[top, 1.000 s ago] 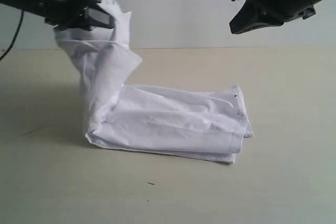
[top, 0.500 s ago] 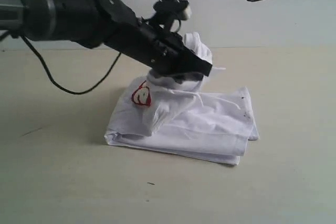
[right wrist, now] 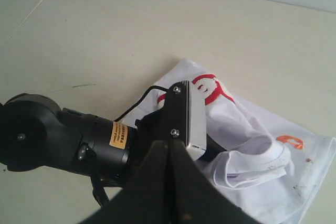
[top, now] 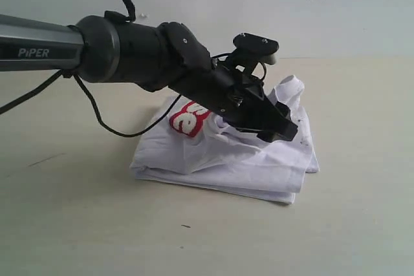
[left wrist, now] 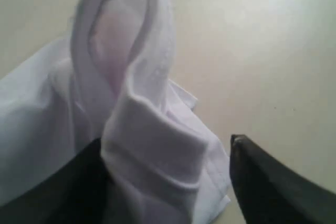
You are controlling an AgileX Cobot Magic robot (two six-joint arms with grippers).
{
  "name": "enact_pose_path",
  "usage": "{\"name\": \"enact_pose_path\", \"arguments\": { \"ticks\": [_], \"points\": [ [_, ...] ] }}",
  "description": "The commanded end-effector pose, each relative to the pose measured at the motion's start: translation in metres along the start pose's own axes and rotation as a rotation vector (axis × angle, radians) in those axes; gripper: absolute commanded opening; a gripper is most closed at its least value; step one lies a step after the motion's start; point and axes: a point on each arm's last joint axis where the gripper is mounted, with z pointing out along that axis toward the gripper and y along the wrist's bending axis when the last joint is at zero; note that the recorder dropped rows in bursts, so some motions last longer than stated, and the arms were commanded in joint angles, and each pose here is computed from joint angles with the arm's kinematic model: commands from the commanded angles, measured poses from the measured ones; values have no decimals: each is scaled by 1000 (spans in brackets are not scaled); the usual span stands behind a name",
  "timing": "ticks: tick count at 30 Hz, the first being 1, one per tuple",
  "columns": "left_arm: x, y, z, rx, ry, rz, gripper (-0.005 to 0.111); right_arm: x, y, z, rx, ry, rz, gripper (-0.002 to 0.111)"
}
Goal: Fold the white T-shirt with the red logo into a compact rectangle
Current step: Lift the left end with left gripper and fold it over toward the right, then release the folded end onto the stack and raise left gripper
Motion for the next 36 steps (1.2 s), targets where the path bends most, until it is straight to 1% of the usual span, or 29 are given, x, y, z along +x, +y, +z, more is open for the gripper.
{"name": "enact_pose_path", "arguments": {
  "ticks": [1, 6, 14, 16, 18, 19, 22, 24, 25, 27, 29, 32, 36],
  "points": [
    [-16, -10, -19, -2, -61, 43, 63, -2, 3, -3, -10, -16, -4, 0],
    [-29, -17, -39, -8, -109, 73, 63, -2, 3, -3, -10, -16, -4, 0],
    [-37, -21, -52, -25, -140, 99, 63, -1, 3, -3, -14, -6, -4, 0],
    [-40, -21, -58, -30, -151, 105, 59, -1, 3, -3, -15, -4, -4, 0],
    [-41, -18, -63, -45, -149, 121, 49, 0, 3, -3, -16, -2, -4, 0],
    [-41, -16, -66, -55, -135, 130, 43, 0, 3, -3, -17, -1, -4, 0],
    [-32, -3, -68, -90, -40, 142, 21, 0, 3, -3, -14, 4, -6, 0],
    [-19, 9, -64, -113, 63, 124, 5, 1, 2, -1, -13, 10, -4, 0],
    [-12, 17, -61, -128, 123, 113, 0, 1, 1, 0, -13, 11, -3, 0],
    [2, 32, -56, -159, 226, 84, 0, 1, 0, 3, -13, 19, 1, 0],
    [17, 49, -50, -189, 298, 28, 0, 1, -2, 5, -14, 27, 5, 0],
    [33, 69, -42, -200, 340, -35, 0, 1, -3, 8, -14, 35, 9, 0],
    [51, 88, -31, -204, 386, -85, 0, 1, -3, 8, -14, 33, 9, 0]
  ]
}}
